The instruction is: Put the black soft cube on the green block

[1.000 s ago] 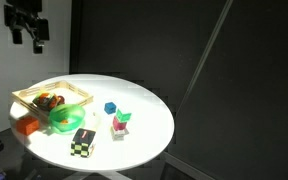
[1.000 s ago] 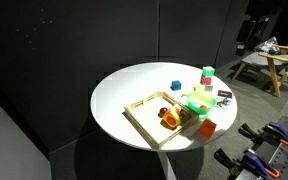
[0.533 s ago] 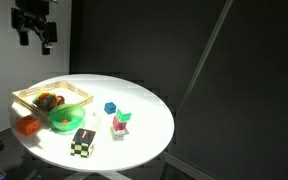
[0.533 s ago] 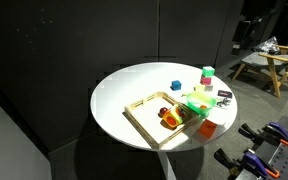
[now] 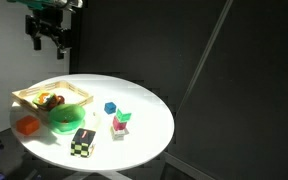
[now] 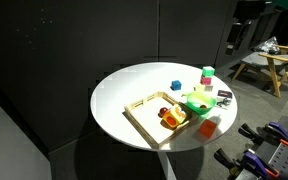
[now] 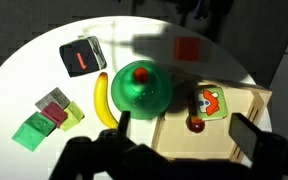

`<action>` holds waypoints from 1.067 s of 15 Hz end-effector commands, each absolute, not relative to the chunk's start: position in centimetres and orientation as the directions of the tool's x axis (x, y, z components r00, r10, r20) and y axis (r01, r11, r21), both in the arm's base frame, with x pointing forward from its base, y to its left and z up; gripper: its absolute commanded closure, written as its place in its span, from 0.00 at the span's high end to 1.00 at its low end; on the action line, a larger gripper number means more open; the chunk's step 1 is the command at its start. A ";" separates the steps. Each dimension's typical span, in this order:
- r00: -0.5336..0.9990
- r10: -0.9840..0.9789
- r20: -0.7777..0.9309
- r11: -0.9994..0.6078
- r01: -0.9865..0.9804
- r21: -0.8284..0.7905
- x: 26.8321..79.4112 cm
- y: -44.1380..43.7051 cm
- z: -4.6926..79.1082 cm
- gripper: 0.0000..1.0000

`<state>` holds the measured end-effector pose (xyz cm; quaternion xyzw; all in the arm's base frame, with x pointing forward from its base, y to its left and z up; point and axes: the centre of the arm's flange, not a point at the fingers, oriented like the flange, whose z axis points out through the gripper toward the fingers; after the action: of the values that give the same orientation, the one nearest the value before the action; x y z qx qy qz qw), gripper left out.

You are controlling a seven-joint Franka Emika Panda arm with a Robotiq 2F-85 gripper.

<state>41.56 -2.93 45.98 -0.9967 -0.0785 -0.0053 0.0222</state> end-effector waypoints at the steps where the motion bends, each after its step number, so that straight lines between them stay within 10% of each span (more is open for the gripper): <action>1: 0.983 0.181 0.027 -0.982 0.182 -0.042 43.7 -4.4 45.6 1.00; 16: 0.996 0.092 -0.011 -0.995 0.092 -0.036 50.6 -10.6 40.7 1.00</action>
<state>48.69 -9.07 40.96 -0.9992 -0.0358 0.0040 0.0193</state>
